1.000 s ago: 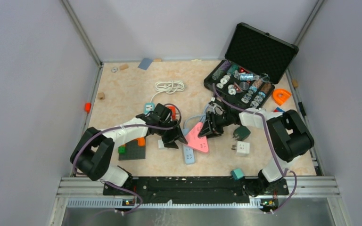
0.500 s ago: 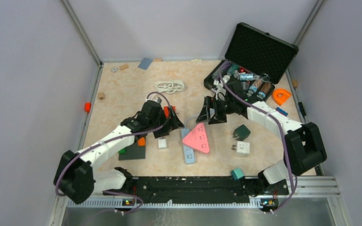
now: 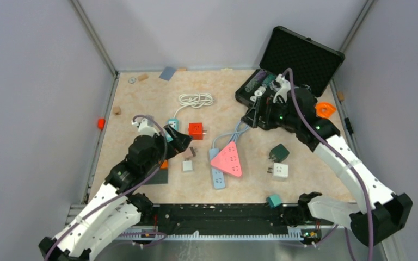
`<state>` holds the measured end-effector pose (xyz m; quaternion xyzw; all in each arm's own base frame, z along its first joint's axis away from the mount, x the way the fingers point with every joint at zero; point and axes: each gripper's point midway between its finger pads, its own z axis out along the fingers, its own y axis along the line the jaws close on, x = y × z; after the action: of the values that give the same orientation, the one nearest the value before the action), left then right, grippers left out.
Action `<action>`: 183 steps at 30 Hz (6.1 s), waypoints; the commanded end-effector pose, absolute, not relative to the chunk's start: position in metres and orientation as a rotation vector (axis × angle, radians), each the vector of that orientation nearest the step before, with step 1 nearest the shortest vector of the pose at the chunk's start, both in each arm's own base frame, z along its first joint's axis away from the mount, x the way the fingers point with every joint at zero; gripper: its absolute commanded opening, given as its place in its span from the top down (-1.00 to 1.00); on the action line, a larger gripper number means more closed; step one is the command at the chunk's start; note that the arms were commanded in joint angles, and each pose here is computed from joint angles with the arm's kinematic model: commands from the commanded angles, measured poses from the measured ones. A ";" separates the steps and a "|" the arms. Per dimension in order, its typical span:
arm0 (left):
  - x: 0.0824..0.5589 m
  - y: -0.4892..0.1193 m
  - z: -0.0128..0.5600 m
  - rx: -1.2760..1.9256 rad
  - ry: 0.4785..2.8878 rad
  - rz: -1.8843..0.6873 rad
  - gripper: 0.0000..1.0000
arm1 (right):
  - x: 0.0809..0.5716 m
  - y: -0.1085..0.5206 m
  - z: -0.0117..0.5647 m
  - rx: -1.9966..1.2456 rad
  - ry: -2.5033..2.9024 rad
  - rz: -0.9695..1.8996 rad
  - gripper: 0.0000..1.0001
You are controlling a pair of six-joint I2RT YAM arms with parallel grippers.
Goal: Insert the plug
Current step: Pick up the plug from the center of the board.
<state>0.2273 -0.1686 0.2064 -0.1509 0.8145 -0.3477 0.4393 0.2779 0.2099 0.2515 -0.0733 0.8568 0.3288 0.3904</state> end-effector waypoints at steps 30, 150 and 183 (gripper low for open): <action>0.194 -0.148 0.092 -0.349 2.580 -0.463 -0.97 | 0.262 0.157 0.180 0.107 2.322 0.662 -0.97; 0.175 -0.242 0.300 1.261 1.244 -0.899 1.00 | 0.207 0.225 0.317 -0.480 1.697 1.321 -0.91; 0.115 -0.255 0.316 1.870 0.358 -0.352 1.00 | 0.132 0.293 0.347 -1.435 1.236 1.435 -0.93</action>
<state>0.1184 -0.2564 0.2973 0.7849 0.1983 -0.1816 0.5583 0.1366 0.2862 0.3358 -0.5164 0.5184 0.5749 0.3661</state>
